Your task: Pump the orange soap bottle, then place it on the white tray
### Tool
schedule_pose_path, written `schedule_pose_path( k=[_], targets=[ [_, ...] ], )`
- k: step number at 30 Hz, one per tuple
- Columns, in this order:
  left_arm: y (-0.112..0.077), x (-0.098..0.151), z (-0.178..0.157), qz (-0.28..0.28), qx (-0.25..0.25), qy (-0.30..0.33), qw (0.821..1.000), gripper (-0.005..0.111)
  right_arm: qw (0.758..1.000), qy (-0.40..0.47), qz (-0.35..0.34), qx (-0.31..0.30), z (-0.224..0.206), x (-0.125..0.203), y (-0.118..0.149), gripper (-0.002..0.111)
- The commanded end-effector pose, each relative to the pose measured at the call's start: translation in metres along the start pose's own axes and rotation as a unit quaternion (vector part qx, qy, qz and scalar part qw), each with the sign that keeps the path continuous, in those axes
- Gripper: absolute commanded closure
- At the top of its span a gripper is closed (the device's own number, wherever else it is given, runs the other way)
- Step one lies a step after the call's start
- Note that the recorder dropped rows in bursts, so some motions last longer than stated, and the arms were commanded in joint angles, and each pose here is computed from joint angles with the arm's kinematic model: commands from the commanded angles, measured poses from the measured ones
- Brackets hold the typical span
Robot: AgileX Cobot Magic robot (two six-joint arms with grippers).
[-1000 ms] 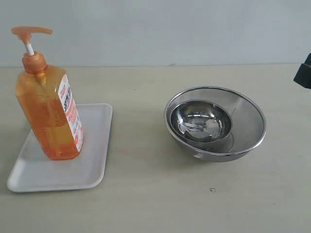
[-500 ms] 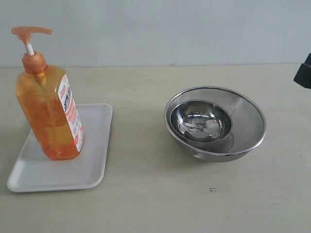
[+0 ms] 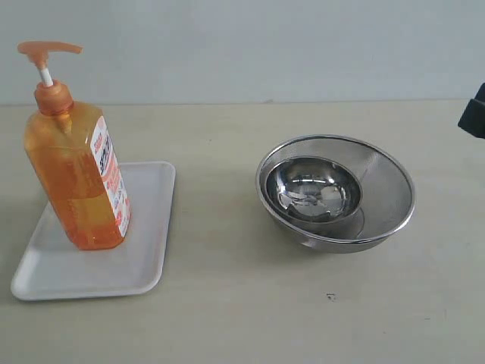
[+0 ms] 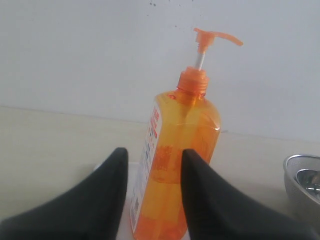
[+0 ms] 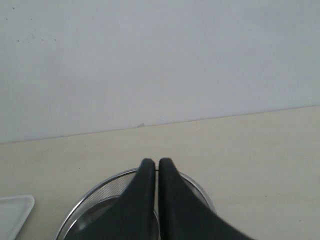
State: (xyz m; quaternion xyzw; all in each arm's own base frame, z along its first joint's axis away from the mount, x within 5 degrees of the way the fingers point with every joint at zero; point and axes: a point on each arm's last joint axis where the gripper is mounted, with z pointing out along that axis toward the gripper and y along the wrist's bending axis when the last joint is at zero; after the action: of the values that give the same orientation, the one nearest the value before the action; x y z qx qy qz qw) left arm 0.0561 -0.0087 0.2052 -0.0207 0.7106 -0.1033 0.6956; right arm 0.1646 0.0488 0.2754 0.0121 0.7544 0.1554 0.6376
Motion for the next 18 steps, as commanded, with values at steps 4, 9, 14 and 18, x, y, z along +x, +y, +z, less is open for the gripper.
schedule_pose_path(
  k=[4,9,14,18],
  targets=[
    [0.0004,0.0005,-0.0002,0.004,-0.002,-0.002,1.0,0.073,1.0,-0.006,-0.003,0.0,-0.0008,-0.001,-0.0002,0.108],
    [0.0004,0.0005,-0.0002,0.005,-0.002,-0.002,1.0,0.073,1.0,-0.007,-0.003,0.001,-0.0008,-0.0012,-0.0003,0.108],
    [0.0,0.0016,-0.0002,0.005,0.0,0.003,1.0,0.073,1.0,-0.01,-0.003,0.001,-0.0009,-0.0018,-0.0004,0.108],
    [-0.0001,0.002,-0.0002,0.007,0.001,0.006,1.0,0.073,1.0,-0.01,-0.003,0.001,-0.0009,-0.0018,-0.0004,0.108]
  ],
)
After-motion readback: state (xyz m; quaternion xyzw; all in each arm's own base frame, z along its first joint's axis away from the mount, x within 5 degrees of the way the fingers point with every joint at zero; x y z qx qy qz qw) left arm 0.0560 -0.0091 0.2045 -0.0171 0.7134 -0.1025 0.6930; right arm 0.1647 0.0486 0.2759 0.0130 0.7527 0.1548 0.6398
